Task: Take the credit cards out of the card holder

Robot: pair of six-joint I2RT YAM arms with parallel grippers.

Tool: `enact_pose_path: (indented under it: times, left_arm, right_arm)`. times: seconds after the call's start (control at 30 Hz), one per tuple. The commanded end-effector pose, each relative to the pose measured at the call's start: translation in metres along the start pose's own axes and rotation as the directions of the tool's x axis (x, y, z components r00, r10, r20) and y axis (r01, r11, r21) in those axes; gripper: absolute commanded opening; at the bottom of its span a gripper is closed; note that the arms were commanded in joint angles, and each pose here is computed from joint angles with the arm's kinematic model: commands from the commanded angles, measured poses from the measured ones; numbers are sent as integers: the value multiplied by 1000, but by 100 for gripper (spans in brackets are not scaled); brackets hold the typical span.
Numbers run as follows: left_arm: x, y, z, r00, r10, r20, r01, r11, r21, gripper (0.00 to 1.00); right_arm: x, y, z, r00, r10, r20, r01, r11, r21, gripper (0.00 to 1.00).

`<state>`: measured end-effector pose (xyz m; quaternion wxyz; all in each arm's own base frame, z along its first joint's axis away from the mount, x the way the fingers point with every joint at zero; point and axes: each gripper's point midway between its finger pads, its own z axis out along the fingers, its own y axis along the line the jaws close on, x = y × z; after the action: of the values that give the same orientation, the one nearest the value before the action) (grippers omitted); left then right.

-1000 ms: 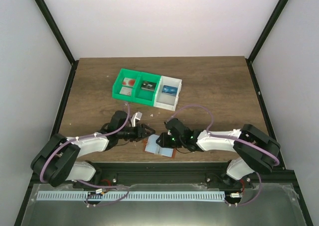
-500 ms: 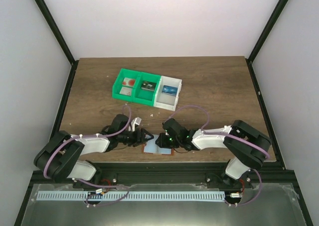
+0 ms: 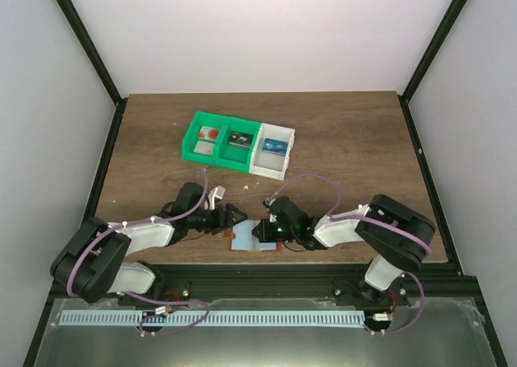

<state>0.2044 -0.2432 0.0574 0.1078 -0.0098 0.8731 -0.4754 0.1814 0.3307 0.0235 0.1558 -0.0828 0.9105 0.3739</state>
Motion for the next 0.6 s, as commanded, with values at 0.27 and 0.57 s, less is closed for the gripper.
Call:
enact_pose_path:
  times: [0.27, 0.57]
  left_arm:
    - [5, 12, 4, 999, -2, -34, 3, 1000, 10, 78]
    - [-4, 19, -7, 999, 49, -3, -49, 992, -117, 80]
  right_arm:
    - [8, -1, 3, 1000, 11, -23, -12, 997, -72, 0]
    - [10, -2, 3, 999, 18, -30, -20, 997, -68, 1]
